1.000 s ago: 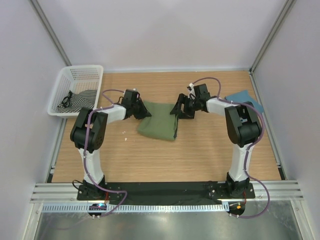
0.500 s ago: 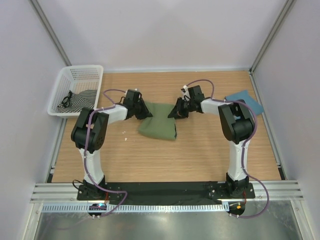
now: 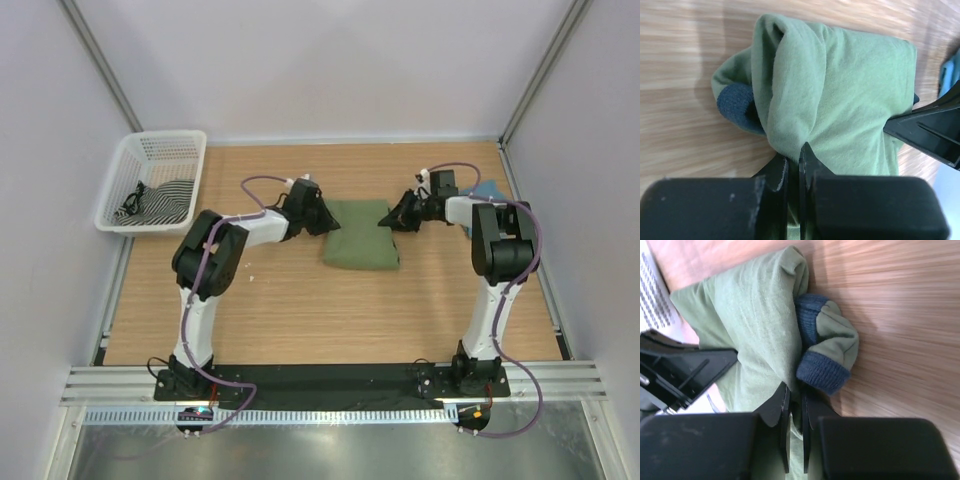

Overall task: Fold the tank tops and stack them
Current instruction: Neatly place the folded tank top to the corner

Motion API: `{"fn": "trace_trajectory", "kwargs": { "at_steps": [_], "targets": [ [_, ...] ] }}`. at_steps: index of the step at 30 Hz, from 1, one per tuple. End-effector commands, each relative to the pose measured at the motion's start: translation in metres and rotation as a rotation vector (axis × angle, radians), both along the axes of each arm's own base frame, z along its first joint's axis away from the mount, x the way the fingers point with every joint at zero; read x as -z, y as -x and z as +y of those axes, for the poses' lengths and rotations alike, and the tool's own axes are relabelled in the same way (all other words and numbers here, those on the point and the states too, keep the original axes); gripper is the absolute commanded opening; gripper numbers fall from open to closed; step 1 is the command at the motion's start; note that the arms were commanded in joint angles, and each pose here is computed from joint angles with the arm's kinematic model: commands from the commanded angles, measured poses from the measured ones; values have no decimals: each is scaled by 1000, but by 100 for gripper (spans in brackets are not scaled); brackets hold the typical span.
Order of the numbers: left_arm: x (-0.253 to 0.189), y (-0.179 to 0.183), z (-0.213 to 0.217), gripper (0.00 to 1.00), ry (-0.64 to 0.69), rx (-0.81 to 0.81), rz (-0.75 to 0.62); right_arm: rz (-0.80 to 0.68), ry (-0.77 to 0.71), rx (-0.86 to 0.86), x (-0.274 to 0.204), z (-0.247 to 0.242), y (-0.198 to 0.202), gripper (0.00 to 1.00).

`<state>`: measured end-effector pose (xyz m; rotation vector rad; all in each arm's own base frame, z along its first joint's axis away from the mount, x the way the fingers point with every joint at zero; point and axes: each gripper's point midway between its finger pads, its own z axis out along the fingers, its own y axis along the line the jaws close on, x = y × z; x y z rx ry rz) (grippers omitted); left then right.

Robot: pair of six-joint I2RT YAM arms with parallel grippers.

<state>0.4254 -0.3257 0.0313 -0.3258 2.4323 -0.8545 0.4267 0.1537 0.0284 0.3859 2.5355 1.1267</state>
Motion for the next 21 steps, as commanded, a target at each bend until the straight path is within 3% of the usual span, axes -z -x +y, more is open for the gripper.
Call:
{"fn": "trace_trajectory", "kwargs": {
  "at_steps": [1, 4, 5, 6, 9, 15, 21],
  "targets": [
    [-24, -17, -44, 0, 58, -20, -92, -74, 81, 91, -21, -45, -14, 13],
    [-20, -20, -66, 7, 61, -34, -109, -75, 132, 123, -21, -60, -18, 34],
    [-19, -21, -69, 14, 67, -43, -104, -73, 142, 128, -22, -61, -19, 48],
    [-15, -22, -70, 28, 67, -43, -100, -80, 149, 134, -26, -62, -19, 55],
    [-23, -25, -64, 48, 53, -69, -129, -104, 232, 160, -36, -75, -17, 67],
    [-36, -17, -42, 71, -24, -85, -160, -126, 523, 278, -59, -127, -15, 73],
    [-59, -9, -13, 76, -106, -73, -170, -99, 831, 418, -77, -187, -7, 73]
  ]
}}
